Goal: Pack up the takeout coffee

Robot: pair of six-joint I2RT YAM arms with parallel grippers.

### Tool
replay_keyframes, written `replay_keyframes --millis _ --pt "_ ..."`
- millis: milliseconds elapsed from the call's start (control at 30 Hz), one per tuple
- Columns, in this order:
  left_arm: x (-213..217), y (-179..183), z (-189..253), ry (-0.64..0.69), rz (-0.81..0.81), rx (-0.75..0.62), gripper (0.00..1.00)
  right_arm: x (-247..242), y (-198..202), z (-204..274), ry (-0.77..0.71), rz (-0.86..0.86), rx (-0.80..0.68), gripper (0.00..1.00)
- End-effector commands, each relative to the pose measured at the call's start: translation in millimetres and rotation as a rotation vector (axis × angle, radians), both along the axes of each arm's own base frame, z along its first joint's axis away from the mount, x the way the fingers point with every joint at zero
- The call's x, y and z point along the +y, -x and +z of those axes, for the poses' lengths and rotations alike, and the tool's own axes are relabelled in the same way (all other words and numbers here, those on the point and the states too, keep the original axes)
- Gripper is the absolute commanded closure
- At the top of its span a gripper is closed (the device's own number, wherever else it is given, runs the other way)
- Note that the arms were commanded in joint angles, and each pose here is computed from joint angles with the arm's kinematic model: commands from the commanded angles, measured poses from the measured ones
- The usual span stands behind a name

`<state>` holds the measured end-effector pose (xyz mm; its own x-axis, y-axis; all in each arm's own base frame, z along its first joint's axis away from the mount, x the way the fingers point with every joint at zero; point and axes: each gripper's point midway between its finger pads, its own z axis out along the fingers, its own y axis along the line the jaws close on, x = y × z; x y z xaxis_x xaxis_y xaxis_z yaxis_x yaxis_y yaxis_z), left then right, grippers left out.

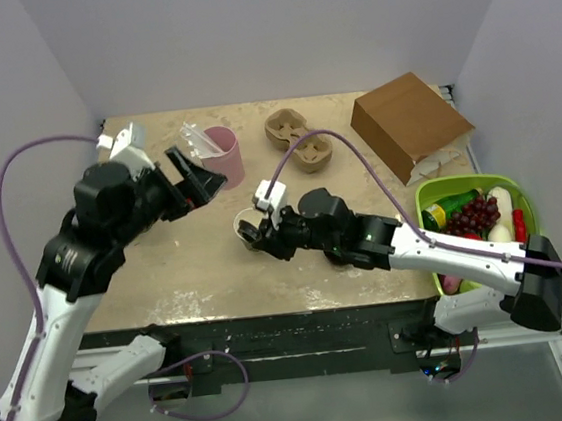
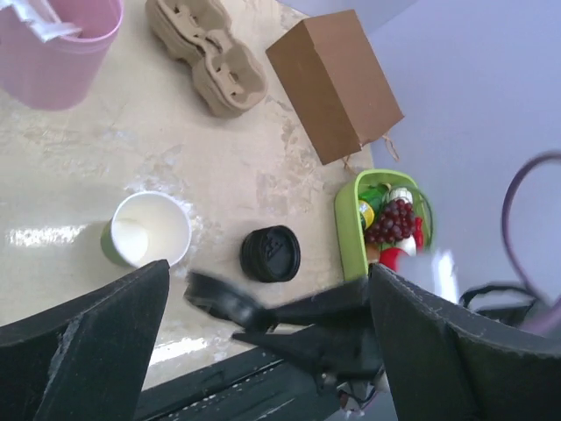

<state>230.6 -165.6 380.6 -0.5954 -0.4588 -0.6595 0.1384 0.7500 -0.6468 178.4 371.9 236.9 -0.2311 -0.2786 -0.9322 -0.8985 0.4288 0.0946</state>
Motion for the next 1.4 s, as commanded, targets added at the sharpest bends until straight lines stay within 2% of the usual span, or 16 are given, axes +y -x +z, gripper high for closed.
replay_keyframes --millis 0,33,133,300,367,433,733,933,1200,1367 --pt "7 2 -14 0.098 0.039 -0.147 0.0 11 -32 40 -0.215 -0.116 0.196 0.81" --pt "4 -1 -36 0.098 0.029 -0.135 0.0 12 -37 42 -0.255 -0.124 0.257 0.8" --pt "4 3 -57 0.087 0.013 -0.147 0.01 11 -54 31 -0.278 -0.123 0.348 0.8" --pt "-7 8 -85 0.118 -0.059 -0.172 0.0 11 -74 16 -0.286 -0.169 0.414 0.78" --pt "-13 7 -107 0.111 -0.086 -0.136 0.0 10 -83 6 -0.295 -0.196 0.465 0.78" --pt "-13 3 -128 0.078 -0.071 -0.077 0.0 12 -89 -7 -0.286 -0.212 0.51 0.78" --pt "-7 -15 -168 0.013 0.001 -0.022 0.0 24 -98 -34 -0.288 -0.199 0.621 0.79" --pt "7 -32 -188 -0.026 0.121 -0.001 0.0 22 -105 -48 -0.294 -0.241 0.656 0.77" --pt "4 -36 -214 -0.055 0.123 0.065 0.0 13 -112 -55 -0.257 -0.301 0.644 0.61" --pt "-1 -38 -225 -0.055 0.11 0.087 0.0 2 -119 -59 -0.218 -0.372 0.604 0.58"
